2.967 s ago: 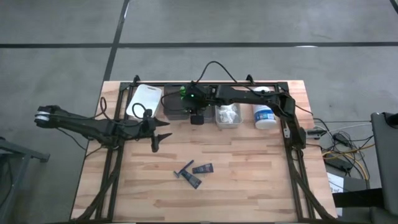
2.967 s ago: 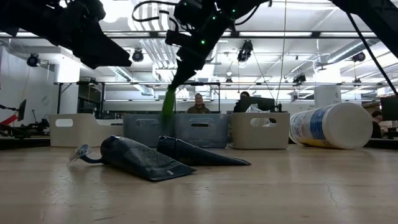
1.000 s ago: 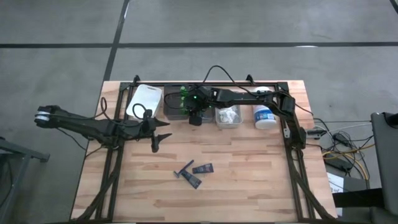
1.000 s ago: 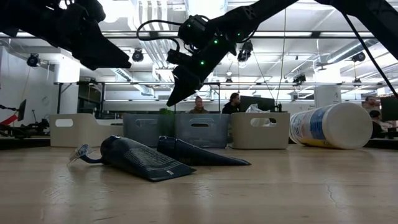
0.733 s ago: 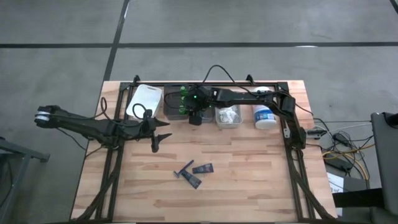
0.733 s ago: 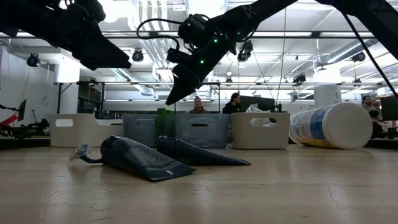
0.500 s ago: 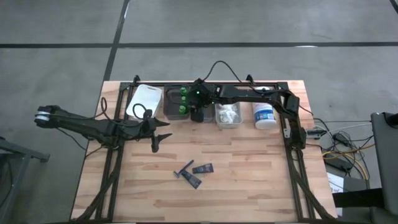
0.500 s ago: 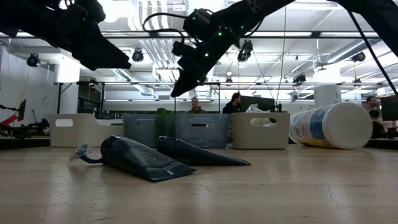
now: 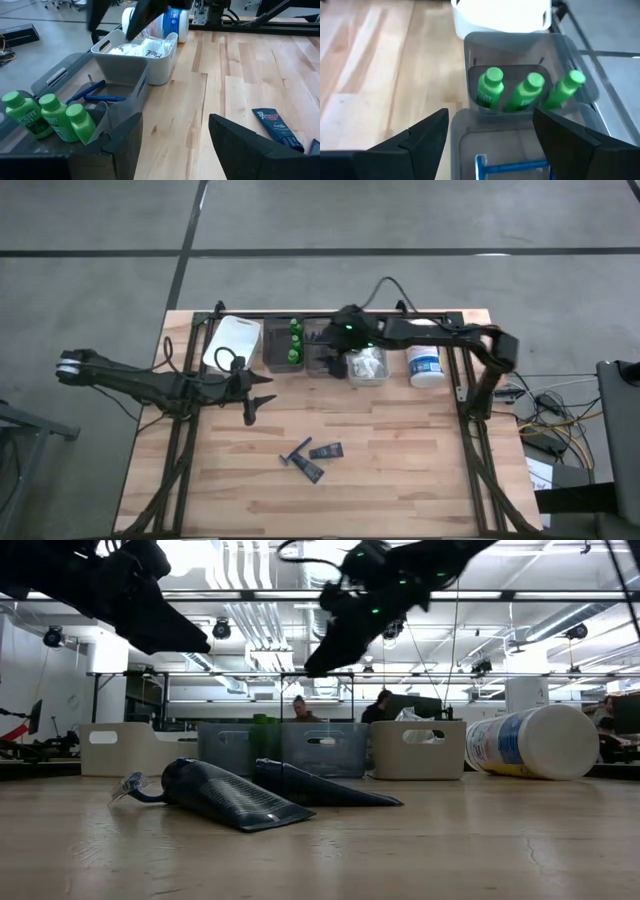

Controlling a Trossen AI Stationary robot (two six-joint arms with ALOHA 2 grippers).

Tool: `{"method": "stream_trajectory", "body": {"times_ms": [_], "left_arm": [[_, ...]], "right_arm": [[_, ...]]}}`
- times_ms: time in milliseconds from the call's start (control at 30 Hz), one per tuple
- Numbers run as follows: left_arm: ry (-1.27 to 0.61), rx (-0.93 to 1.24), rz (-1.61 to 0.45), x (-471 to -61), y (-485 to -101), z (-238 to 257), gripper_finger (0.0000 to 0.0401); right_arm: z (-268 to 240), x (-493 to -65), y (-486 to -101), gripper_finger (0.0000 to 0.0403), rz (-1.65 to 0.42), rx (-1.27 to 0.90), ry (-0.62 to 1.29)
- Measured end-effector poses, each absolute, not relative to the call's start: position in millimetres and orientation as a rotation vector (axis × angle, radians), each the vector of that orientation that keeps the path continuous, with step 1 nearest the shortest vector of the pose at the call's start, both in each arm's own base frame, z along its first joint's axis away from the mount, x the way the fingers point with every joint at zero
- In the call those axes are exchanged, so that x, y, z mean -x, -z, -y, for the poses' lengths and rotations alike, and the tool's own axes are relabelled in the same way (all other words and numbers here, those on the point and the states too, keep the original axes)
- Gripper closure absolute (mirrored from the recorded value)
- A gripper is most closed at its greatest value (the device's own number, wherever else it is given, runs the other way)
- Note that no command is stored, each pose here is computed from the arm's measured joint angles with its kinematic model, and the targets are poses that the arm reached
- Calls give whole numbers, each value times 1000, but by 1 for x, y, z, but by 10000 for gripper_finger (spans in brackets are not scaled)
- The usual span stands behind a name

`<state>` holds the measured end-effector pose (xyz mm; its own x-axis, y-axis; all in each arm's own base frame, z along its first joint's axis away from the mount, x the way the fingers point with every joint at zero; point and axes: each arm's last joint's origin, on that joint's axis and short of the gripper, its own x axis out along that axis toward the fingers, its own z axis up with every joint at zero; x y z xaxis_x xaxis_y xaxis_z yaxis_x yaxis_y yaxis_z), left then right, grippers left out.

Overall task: Pick & Place Travel size toiletries
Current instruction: Put the top shaving cream into the white bin

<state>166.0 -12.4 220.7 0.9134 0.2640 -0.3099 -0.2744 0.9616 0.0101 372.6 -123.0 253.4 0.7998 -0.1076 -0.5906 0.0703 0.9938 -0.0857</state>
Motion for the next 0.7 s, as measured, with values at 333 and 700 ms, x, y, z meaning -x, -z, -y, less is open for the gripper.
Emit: {"method": "stream_trajectory", "body": {"times_ms": [333, 700], "left_arm": [[-279, 38, -305, -166, -221, 12, 169], [-276, 35, -273, -171, -223, 13, 169]], "right_arm": [[90, -280, -246, 104, -420, 4, 144], [58, -188, -224, 124, -127, -111, 172]]}}
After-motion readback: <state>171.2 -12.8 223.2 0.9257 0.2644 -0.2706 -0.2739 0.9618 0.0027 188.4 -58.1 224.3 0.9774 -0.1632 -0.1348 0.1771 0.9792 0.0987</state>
